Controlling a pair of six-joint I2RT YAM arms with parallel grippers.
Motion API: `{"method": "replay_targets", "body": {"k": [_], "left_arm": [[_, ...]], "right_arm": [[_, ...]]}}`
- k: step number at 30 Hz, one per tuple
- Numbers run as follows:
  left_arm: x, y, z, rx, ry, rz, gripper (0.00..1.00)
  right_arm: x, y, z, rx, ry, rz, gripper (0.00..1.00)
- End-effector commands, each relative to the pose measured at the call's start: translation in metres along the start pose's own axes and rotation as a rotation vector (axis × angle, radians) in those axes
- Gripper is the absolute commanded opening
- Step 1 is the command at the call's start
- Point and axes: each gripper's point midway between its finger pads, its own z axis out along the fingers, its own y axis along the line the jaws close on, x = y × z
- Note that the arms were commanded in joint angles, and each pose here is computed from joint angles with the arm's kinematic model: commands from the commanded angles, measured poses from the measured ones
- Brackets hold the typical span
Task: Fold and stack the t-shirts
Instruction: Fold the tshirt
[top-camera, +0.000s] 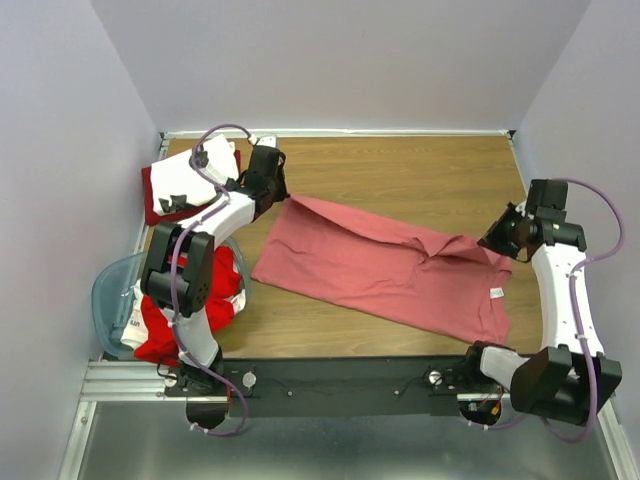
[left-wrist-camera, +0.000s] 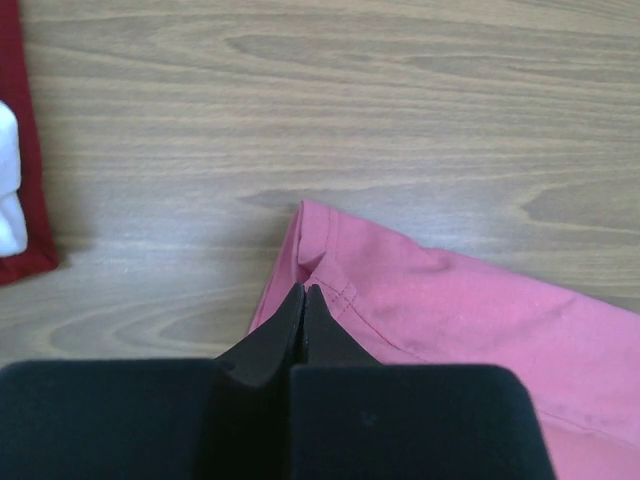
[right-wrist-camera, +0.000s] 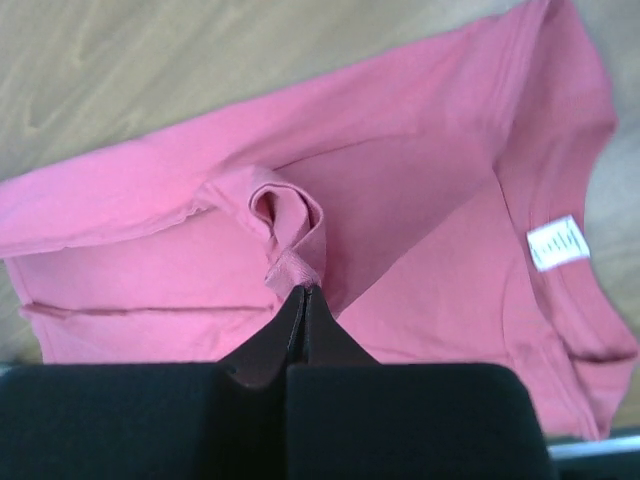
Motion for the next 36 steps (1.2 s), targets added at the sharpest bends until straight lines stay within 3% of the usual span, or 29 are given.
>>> {"method": "replay_targets", "body": {"k": [1,10,20,22,23,24,25,30,36], "left_arm": [[-0.008,0.009,-0.012,-0.027,-0.044,0.001,0.00],[0.012,0.007,-0.024,0.012,-0.004,-0.012,0.00],[0.030,0.027,-0.039,-0.075,0.055,-0.027,0.00],[0.036,0.034,-0.041,-0.114,0.084,-0.028,0.31],[0.040,0.039,-0.044,-0.143,0.096,-0.032,0.46],[0.039,0.041,-0.047,-0.151,0.090,-0.034,0.62],[0.033,0.040,-0.053,-0.146,0.071,-0.036,0.64],[0.004,0.018,-0.065,-0.097,0.007,0.003,0.67],[0.008,-0.038,-0.050,0.028,0.052,0.052,0.67]], "right_arm": [[0.031,-0.020,-0.012,0.080,0.066,0.049,0.00],[0.055,-0.040,-0.032,0.157,0.079,0.059,0.01],[0.073,-0.052,-0.034,0.201,0.114,0.068,0.03],[0.072,-0.052,-0.038,0.203,0.115,0.066,0.16],[0.070,-0.051,-0.040,0.203,0.112,0.063,0.37],[0.066,-0.048,-0.044,0.195,0.094,0.056,0.44],[0.057,-0.043,-0.048,0.171,0.064,0.047,0.50],[0.054,-0.016,-0.048,0.021,0.063,0.009,0.52],[0.068,0.006,-0.024,-0.110,0.090,0.026,0.44]]}}
